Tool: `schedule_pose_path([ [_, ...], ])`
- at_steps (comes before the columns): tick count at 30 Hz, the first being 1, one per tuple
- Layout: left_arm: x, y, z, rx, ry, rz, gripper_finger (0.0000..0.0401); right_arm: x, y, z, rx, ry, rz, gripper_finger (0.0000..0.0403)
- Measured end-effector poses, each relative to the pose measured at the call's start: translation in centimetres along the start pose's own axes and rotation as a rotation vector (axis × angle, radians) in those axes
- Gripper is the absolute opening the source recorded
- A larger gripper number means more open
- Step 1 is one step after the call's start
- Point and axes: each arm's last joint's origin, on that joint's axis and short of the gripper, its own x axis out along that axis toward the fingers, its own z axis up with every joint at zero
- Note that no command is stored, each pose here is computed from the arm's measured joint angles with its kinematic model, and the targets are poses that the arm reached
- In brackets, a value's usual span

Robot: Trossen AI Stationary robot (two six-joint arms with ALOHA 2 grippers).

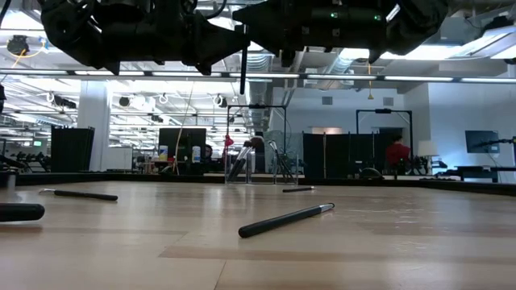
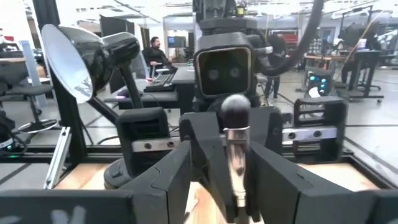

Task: Sort items
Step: Put the eyeshadow brush into the right section of the transparent organizer

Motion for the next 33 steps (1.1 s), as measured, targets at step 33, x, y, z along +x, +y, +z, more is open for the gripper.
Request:
schedule_pose_path([
  [33,0.00,-0.05,-0.07,-0.004,0.007,-0.008,0.0036,-0.16,0.39,0.32,-0.070,0.011,-0.002,0.0017],
])
